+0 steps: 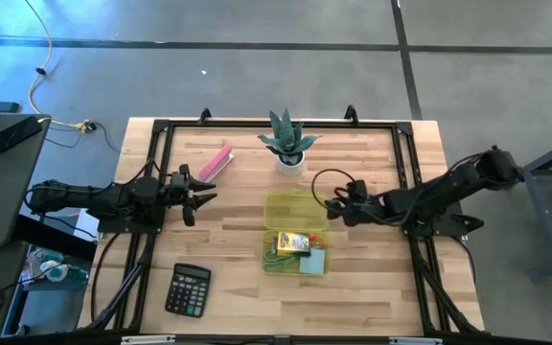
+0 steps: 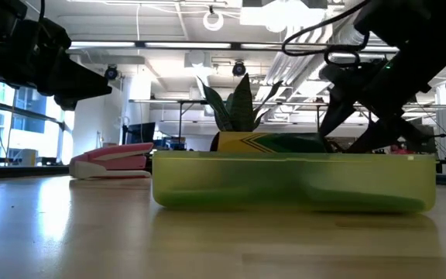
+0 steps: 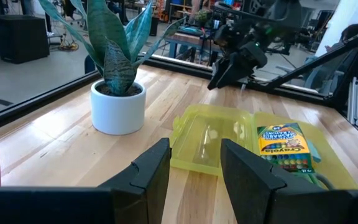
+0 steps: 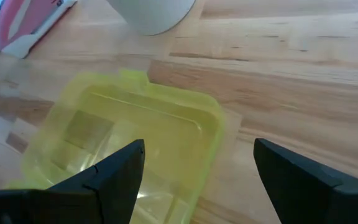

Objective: Pack school essentials
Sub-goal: Close the supply box

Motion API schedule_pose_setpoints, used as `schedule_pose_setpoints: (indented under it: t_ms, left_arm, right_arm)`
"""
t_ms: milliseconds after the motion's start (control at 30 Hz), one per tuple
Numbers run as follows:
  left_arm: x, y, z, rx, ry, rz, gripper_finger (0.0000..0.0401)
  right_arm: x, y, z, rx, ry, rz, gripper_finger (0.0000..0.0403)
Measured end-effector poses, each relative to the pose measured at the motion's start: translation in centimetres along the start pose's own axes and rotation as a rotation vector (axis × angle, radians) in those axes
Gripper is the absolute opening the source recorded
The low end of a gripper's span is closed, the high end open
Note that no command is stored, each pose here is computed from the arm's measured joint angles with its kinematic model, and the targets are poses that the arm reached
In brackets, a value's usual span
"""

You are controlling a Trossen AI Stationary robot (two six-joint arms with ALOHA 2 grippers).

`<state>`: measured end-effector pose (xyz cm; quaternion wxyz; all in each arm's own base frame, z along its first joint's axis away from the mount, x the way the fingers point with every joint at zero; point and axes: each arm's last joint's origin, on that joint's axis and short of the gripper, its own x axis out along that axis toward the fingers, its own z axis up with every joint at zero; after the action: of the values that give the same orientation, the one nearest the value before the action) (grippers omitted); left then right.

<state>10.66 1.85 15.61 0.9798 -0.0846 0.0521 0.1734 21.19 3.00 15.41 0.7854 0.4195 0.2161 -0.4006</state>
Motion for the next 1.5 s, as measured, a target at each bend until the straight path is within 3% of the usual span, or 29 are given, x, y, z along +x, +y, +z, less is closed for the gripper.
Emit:
schedule_pose_setpoints:
  t_ms: [567,733,933,1067,1333,1500]
  left_arm:
    - [0.0,0.0,0.1,0.083,-0.013,0.016,0.0131]
    - [0.0,-0.1,0.2,-0.168,-0.019,-0.034,0.0131]
    - [0.0,-0.7,0.0,-0.221,0.048,-0.211,0.0131]
    - [0.1,-0.8,0.0,-0.258,0.059,-0.208,0.0131]
    - [0.2,-1.6,2.4,-0.244,-0.198,-0.259,0.0131]
    - [0.4,-1.7,3.0,-0.215,-0.264,-0.242,0.0131]
  right_arm:
    - [2.3,-0.1,3.7,-0.058,0.157,0.085,0.0291]
    - [2.8,-0.5,4.5,-0.099,0.175,0.086,0.0291]
    - [3.1,-0.9,5.2,-0.1,0.185,0.084,0.0291]
    - [3.3,-1.0,5.5,-0.092,0.181,0.079,0.0291]
    - [3.3,-1.1,5.6,-0.094,0.178,0.08,0.0291]
    - [3.3,-0.9,5.6,-0.084,0.17,0.093,0.0291]
